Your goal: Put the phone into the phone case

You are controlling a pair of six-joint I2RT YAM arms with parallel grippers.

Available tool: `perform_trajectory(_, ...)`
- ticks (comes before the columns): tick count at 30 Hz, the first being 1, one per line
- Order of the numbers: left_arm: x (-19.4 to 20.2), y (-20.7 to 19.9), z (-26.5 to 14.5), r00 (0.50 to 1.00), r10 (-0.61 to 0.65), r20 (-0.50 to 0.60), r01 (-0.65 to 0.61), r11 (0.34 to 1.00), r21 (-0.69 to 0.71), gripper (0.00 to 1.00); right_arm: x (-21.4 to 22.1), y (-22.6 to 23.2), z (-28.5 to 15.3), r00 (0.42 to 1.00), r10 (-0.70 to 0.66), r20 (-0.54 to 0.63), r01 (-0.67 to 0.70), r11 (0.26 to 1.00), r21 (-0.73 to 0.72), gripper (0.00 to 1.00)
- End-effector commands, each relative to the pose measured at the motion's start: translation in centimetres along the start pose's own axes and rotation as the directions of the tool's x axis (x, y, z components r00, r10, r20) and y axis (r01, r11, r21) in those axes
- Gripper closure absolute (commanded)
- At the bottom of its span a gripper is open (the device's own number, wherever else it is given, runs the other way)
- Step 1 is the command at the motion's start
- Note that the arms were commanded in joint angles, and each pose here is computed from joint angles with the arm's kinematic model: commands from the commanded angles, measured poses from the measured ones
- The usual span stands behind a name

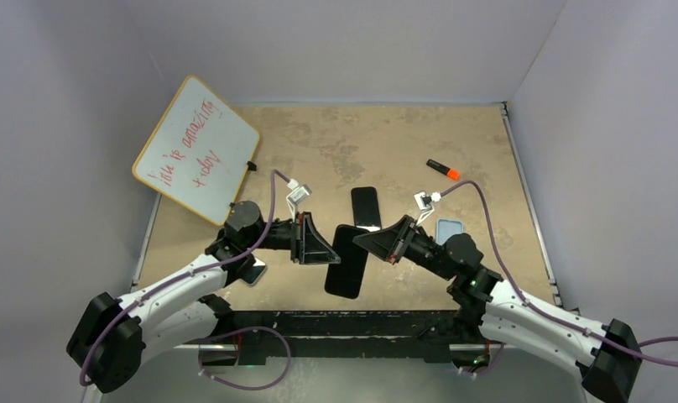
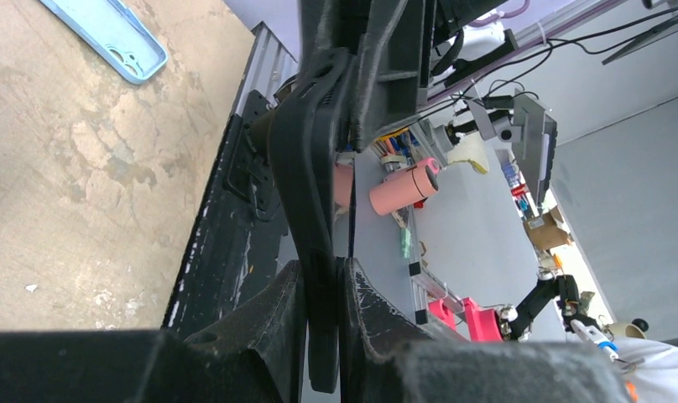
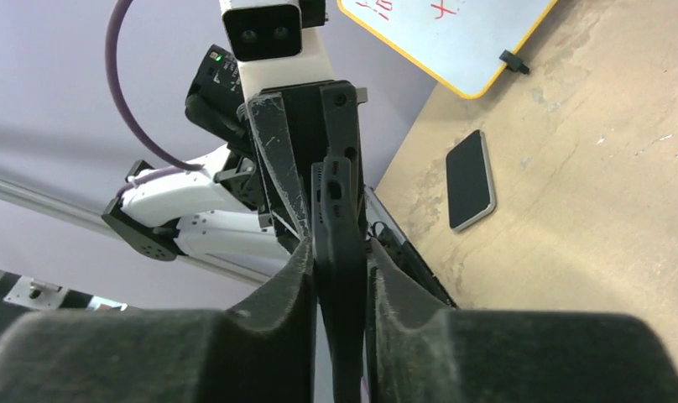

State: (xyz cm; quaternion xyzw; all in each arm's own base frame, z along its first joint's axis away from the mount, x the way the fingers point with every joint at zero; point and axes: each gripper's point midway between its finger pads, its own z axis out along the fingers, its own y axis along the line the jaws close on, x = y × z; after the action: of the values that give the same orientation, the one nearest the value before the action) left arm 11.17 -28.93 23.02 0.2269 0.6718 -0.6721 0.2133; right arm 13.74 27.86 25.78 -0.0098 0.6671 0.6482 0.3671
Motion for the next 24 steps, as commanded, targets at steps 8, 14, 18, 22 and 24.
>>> perform_trajectory(8, -1.0, 0.1, -0.4, 0.996, 0.090, 0.023, -0.088, 0.993, -0.084, 0.71, -1.2, 1.8, 0.0, 0.998, -0.054, 0.046, 0.056, 0.997, -0.058, 1.00)
perform_trajectory(14, -2.6, 0.2, -0.9, 0.988, 0.143, 0.063, -0.130, 0.976, -0.175, 0.42, -0.1, 1.6, -0.4, 0.998, -0.067, -0.002, 0.067, 0.995, -0.074, 1.00)
perform_trajectory(18, -3.8, -0.2, -1.0, 0.980, 0.181, 0.078, -0.161, 0.964, -0.212, 0.39, 0.9, 2.0, -0.7, 0.996, -0.076, -0.054, 0.069, 0.991, -0.114, 1.00)
perform_trajectory(22, -3.9, 0.1, -0.7, 0.980, 0.189, 0.059, -0.173, 0.962, -0.210, 0.39, 2.1, 2.3, -1.0, 0.991, -0.067, -0.112, 0.050, 0.988, -0.149, 1.00)
perform_trajectory(24, -3.7, -0.2, -0.4, 0.982, 0.184, 0.049, -0.173, 0.969, -0.176, 0.39, 2.1, 2.5, -1.0, 0.991, -0.072, -0.112, 0.053, 0.985, -0.161, 1.00)
